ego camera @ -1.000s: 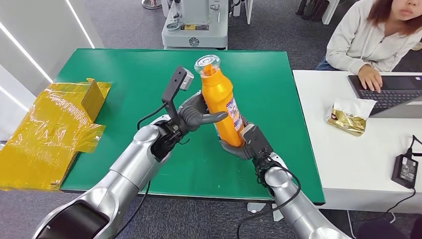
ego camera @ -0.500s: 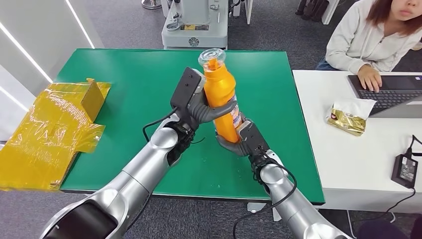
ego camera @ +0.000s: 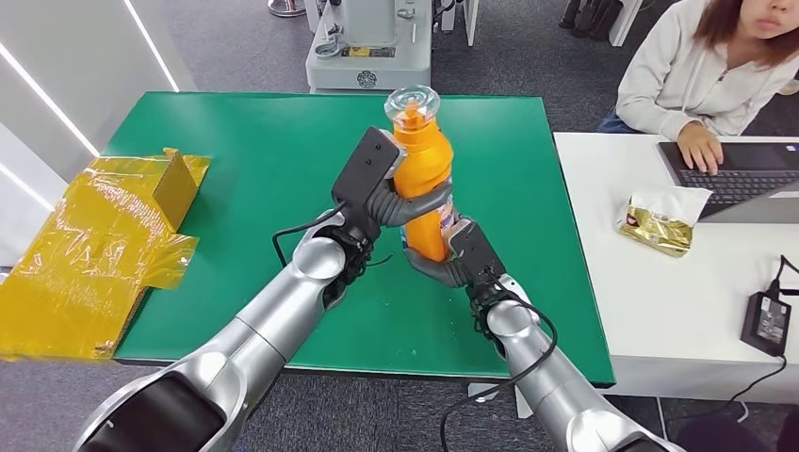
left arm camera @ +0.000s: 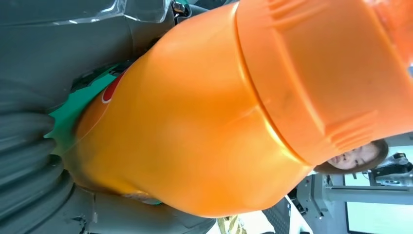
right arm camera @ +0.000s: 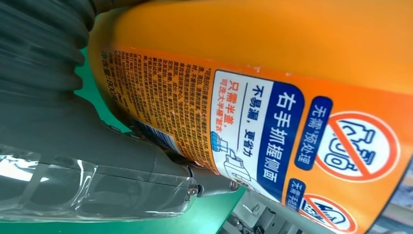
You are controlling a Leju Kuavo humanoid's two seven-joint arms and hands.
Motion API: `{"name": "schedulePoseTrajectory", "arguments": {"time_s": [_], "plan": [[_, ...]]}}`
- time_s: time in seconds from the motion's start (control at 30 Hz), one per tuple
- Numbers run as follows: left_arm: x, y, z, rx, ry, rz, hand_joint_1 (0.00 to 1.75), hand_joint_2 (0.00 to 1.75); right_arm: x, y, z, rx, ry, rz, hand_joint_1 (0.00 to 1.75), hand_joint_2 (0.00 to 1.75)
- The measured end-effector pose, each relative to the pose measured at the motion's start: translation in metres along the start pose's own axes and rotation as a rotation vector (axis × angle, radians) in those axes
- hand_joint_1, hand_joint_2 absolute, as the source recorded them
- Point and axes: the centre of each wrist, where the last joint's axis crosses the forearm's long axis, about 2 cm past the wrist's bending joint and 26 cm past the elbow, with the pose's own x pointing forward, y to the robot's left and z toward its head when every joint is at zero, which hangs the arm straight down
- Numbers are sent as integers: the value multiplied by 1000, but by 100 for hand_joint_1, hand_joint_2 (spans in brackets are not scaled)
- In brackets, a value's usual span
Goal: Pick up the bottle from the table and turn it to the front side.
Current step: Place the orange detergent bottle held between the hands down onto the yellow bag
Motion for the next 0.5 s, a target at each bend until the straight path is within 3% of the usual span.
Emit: {"name": "schedulePoseTrajectory", "arguments": {"time_s": [0.07,0.1,0.27,0.5], "plan": [[0,1,0,-7,-5,10,175,175,-1,-1,0,-6,-5,-2,31,175],[1,3,0,-17,-10,17,175,175,-1,-1,1,-12,-6,-6,0,175],[12,18,-8,-51,-87,-103,175,175,-13,-2,17,-51,17,-44,0,175],[56,53,-32,42,-263,-900,175,175,-27,-12,62,-115,66,-102,0,175]]}}
